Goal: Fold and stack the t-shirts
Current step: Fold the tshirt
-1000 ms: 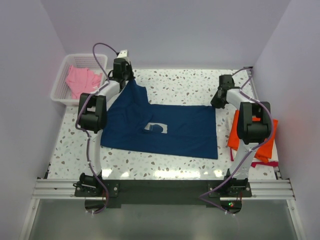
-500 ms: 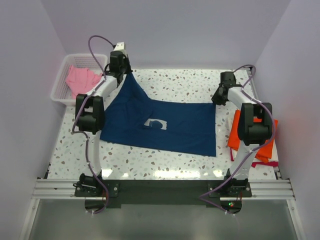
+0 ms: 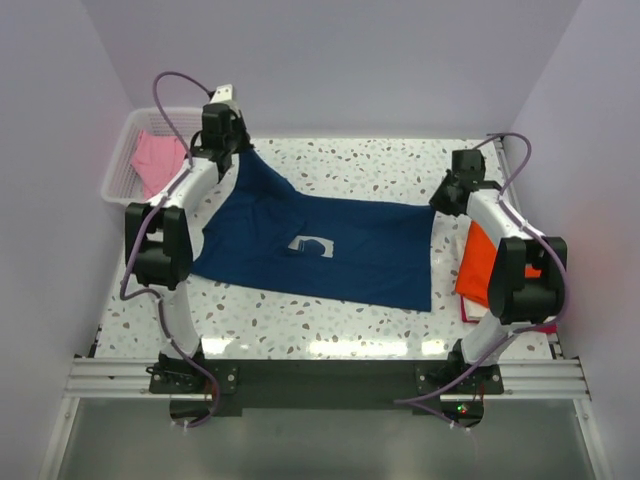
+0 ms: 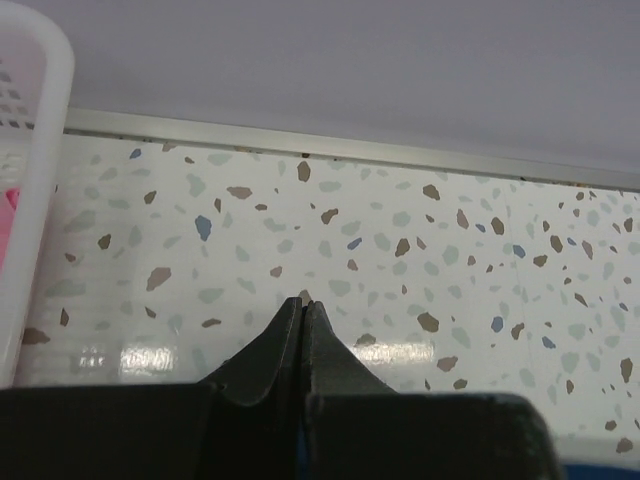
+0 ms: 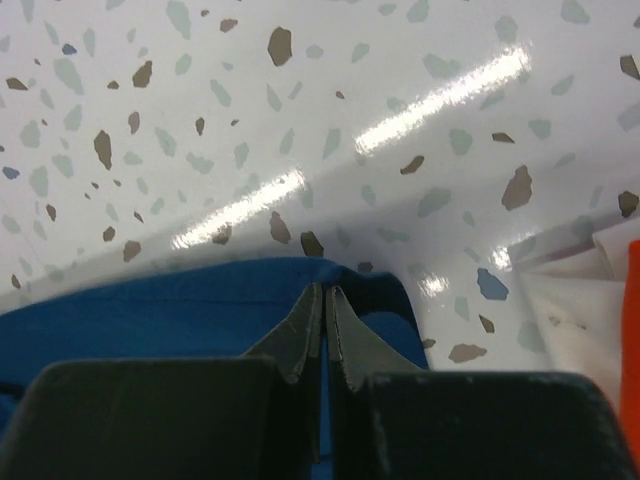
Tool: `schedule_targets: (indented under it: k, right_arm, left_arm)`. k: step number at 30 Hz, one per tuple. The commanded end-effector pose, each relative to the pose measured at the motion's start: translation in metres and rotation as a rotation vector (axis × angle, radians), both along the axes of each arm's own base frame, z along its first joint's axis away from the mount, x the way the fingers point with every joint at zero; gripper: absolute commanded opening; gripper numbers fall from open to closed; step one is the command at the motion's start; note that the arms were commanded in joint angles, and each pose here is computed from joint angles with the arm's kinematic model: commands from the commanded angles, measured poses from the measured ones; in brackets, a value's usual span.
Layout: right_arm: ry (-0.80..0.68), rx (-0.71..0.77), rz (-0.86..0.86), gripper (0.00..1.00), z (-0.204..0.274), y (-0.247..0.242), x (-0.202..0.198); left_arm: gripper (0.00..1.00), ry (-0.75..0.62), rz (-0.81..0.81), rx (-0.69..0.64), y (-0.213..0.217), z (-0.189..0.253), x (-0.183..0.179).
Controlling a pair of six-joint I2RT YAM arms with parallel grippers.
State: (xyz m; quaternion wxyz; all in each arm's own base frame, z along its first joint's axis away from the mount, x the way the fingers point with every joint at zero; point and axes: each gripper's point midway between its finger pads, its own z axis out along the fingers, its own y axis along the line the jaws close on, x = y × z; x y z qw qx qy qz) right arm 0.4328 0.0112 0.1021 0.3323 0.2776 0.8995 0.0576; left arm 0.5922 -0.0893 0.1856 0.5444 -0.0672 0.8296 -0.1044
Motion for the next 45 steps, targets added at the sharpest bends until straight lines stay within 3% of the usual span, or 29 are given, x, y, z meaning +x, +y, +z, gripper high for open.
schedule_targets:
  k: [1,12,24,29,45]
  right_arm:
    - [-0.044,0.015,-0.009,0.00,0.013,-0.001,-0.011]
    - [-0.045,0.026,-0.011,0.00,0.012,0.001,-0.050]
    - [-0.011,0.037,-0.003,0.00,-0.007,0.003,-0.085]
    - [-0.004,0.049,-0.003,0.00,-0.013,0.005,-0.090]
    - [0.032,0.067,-0.009,0.00,-0.035,0.007,-0.109]
  left_arm:
    - [0.00,-0.078,0.014,-0.036,0.009,0.045,-0.020]
    - [0.00,0.067,0.086,-0.097,0.025,0.008,-0.106]
    - [0.00,0.154,0.219,-0.152,0.045,-0.011,-0.175]
    - [0.00,0.147,0.252,-0.162,0.054,-0.007,-0.193]
    - [0.00,0.245,0.339,-0.184,0.076,-0.051,-0.230]
